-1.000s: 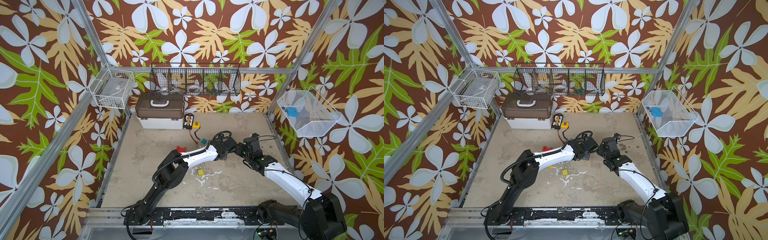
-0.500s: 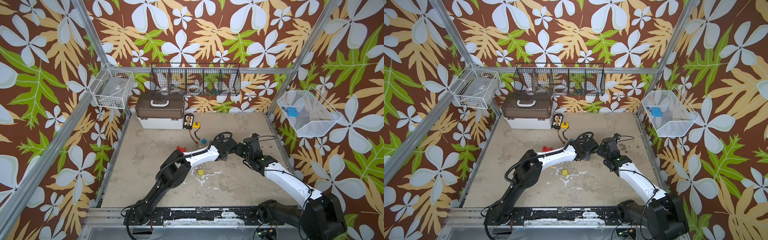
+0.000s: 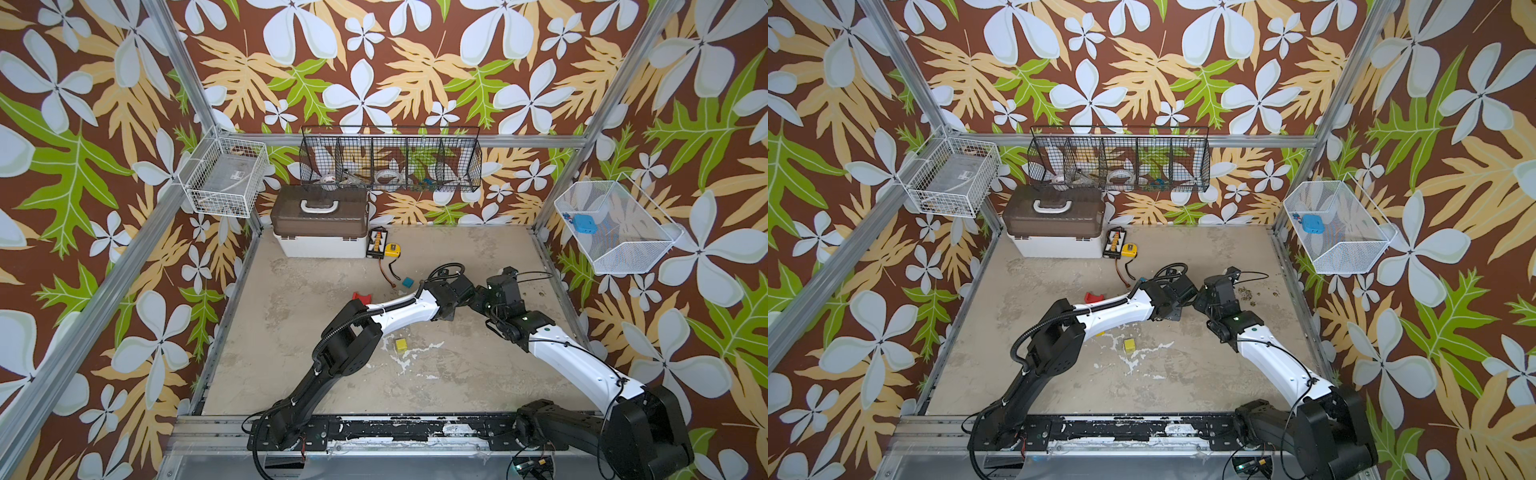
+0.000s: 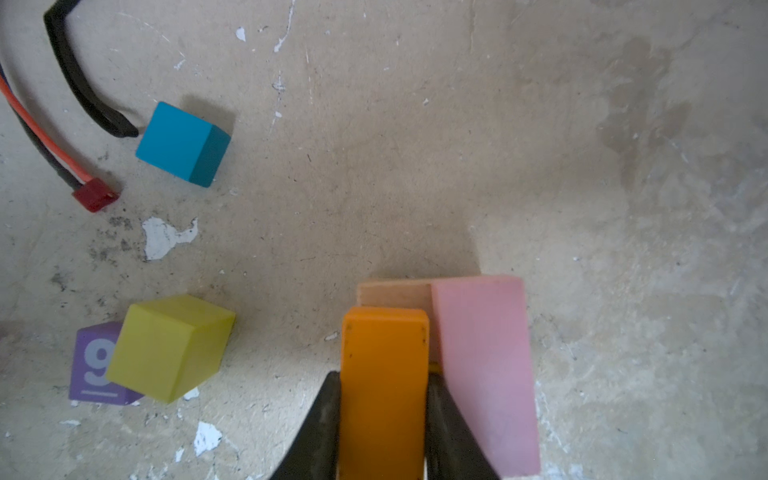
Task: Build the wood block tower
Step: 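Carry the orange bar toward the tower with the left gripper while the right arm shifts, then lower the orange bar beside the pink bar on the wood arch with the left gripper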
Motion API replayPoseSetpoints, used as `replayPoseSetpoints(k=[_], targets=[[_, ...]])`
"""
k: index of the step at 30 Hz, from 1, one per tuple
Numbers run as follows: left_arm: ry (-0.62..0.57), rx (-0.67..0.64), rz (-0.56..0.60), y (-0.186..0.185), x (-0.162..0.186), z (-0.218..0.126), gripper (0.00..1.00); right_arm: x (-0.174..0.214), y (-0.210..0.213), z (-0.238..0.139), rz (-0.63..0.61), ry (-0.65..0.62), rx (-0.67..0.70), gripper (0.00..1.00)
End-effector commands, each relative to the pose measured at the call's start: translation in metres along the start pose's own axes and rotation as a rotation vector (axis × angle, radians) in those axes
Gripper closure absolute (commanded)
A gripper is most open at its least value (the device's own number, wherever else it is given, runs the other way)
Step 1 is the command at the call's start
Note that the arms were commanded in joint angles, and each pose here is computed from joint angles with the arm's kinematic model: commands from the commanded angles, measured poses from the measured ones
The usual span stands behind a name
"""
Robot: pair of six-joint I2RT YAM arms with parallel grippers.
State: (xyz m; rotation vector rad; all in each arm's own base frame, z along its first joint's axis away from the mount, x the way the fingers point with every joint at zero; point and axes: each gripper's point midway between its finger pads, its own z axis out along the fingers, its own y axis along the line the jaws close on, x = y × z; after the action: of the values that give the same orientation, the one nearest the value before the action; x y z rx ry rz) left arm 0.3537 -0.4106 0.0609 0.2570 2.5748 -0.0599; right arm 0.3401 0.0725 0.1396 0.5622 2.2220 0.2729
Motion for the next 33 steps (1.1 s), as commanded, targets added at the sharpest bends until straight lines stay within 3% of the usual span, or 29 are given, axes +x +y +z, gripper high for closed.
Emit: replayPoseSetpoints(k=[1,14,26,33], targets=[[0.019,-0.012,-0.019,0.0042,0.0025,0.0026,1.00,-0.0050,0.0037,-0.0007,0.005,-0.020,-0.014,0.38],[0.028,-0.014,-0.030,0.0075,0.0022,0.0029,1.00,-0.0050,0.0045,-0.0011,0.003,-0.019,-0.018,0.38],[0.023,-0.017,-0.030,0.0073,-0.0006,0.0013,0.86,-0.0047,0.0046,-0.0011,0.003,-0.020,-0.021,0.38],[0.023,-0.005,-0.027,0.0042,-0.0018,0.0000,0.84,-0.0046,0.0050,-0.0010,0.004,-0.020,-0.023,0.38]])
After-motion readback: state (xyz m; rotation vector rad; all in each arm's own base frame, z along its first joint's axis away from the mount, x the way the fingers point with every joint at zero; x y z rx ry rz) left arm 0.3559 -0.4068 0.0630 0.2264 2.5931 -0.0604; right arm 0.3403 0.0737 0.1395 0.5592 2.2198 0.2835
